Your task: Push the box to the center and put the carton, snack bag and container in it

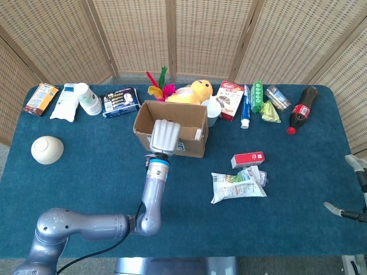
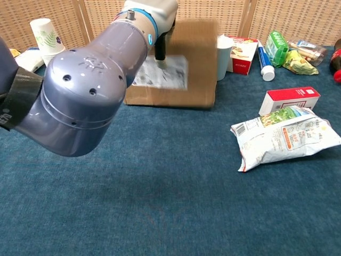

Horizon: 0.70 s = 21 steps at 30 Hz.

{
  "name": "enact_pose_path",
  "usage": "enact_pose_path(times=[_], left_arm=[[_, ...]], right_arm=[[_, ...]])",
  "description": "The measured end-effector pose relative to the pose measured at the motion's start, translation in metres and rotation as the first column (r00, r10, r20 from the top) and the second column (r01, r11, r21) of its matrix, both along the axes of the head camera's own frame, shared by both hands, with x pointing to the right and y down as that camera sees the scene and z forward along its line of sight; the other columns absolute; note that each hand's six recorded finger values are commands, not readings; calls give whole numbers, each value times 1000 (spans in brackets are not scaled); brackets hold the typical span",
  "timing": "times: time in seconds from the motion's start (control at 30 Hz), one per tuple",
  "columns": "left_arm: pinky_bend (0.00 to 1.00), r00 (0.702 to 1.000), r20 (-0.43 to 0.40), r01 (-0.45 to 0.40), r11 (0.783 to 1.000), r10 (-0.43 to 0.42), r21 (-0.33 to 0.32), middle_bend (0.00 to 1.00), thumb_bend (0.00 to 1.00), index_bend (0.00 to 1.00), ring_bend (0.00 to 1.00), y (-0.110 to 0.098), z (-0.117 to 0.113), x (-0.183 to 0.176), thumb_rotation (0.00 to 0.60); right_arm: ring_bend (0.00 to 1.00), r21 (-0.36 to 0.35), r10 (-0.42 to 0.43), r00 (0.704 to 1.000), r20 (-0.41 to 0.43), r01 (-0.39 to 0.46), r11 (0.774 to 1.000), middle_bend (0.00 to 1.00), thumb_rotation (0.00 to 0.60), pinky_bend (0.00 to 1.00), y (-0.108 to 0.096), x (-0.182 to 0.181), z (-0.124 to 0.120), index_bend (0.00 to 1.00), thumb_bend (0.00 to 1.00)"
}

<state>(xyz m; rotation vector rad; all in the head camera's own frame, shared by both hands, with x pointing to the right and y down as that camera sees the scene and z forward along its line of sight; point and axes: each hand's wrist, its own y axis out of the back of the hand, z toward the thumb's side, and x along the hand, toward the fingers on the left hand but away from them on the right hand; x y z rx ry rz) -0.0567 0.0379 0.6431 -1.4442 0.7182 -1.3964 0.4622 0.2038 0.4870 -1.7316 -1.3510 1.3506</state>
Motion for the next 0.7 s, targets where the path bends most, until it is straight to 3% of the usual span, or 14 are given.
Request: enact_pose_path(times=[0.03, 0.1, 0.17, 0.27, 0.5, 0.7], left_arm=[[570, 1000, -30, 4, 1000, -5, -12, 47, 163, 125, 131, 0, 0, 2, 600], [417, 997, -83, 2, 999, -5, -37, 0, 162, 29, 30, 2, 1, 6, 600], [275, 991, -135, -20, 998, 12, -61, 0, 160, 0, 0, 3, -2, 11, 600], [157, 984, -175, -51, 997, 39, -66, 0, 160, 0, 0, 3, -11, 11, 600], [79, 971, -225, -95, 994, 82, -51, 0, 160, 0, 0, 2, -37, -5, 600], [51, 968, -228, -105, 995, 102, -1, 0, 159, 0, 0, -8, -70, -48, 600]], right_arm=[[0, -1, 0, 1000, -1, 0, 1000, 0, 600, 54, 0, 0, 0, 0, 0], [0, -4, 0, 1000, -3, 0, 1000, 0, 600, 54, -1, 0, 1, 0, 0], [0, -6, 1, 1000, -6, -1, 1000, 0, 600, 54, -1, 1, 2, 0, 0], [0, -5, 4, 1000, -7, -4, 1000, 0, 600, 54, -1, 1, 2, 0, 0], [0, -4, -2, 1000, -18, 2, 1000, 0, 600, 54, 0, 0, 2, 0, 0], [0, -7, -18, 999, -38, 18, 1000, 0, 600, 54, 1, -5, 5, 0, 0]])
